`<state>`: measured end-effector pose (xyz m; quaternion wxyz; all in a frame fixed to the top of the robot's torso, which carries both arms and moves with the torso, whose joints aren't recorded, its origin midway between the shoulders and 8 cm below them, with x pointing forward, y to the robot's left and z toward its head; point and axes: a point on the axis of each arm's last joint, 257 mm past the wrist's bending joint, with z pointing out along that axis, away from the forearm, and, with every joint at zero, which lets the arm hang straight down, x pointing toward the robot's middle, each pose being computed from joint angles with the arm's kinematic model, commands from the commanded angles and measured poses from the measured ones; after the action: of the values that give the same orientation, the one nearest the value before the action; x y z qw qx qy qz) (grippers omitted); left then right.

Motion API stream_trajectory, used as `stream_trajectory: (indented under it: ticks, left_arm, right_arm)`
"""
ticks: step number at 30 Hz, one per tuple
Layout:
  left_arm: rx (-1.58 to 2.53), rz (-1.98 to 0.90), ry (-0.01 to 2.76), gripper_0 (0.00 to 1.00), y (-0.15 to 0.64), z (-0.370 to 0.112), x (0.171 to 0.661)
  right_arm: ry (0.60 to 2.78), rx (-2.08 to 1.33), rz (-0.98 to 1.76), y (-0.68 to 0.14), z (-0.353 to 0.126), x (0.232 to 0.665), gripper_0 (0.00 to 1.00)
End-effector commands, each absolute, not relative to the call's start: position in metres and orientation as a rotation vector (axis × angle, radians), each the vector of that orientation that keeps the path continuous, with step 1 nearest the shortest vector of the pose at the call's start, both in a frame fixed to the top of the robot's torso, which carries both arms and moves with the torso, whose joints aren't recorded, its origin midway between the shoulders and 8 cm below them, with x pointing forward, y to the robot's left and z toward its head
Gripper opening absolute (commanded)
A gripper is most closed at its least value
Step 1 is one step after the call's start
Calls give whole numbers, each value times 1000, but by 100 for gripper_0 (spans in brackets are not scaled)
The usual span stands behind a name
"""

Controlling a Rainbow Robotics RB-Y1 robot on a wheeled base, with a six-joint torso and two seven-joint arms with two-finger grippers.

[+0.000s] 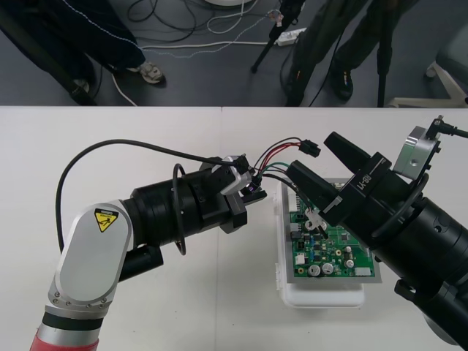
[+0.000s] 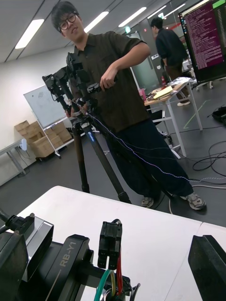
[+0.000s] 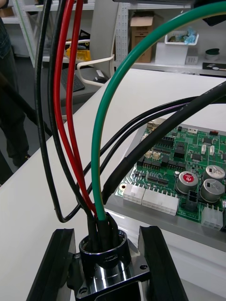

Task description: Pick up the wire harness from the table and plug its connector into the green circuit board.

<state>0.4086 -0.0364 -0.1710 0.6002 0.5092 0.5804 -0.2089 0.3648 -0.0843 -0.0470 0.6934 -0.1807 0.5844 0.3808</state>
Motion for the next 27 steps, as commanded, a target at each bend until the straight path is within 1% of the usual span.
stream_trajectory:
  ticks: [1, 22, 23, 24, 25, 27]
  left_arm:
    - [1111, -505, 1278, 0, -56, -126, 411]
    - [1109, -509, 1276, 0, -56, -125, 411]
    - [1108, -509, 1276, 0, -56, -125, 411]
    - [1109, -510, 1278, 0, -56, -126, 411]
    - [1108, -509, 1276, 0, -56, -125, 411]
    - [1107, -510, 1275, 0, -56, -125, 411]
  right_arm:
    - [1292, -353, 926, -72, -35, 354, 100]
    - [1275, -339, 894, -68, -33, 357, 100]
    - [1274, -339, 893, -68, -33, 357, 76]
    - [1274, -343, 888, -68, -33, 357, 12]
    - [1269, -347, 883, -68, -32, 358, 1]
    - [1261, -353, 876, -67, -30, 358, 0]
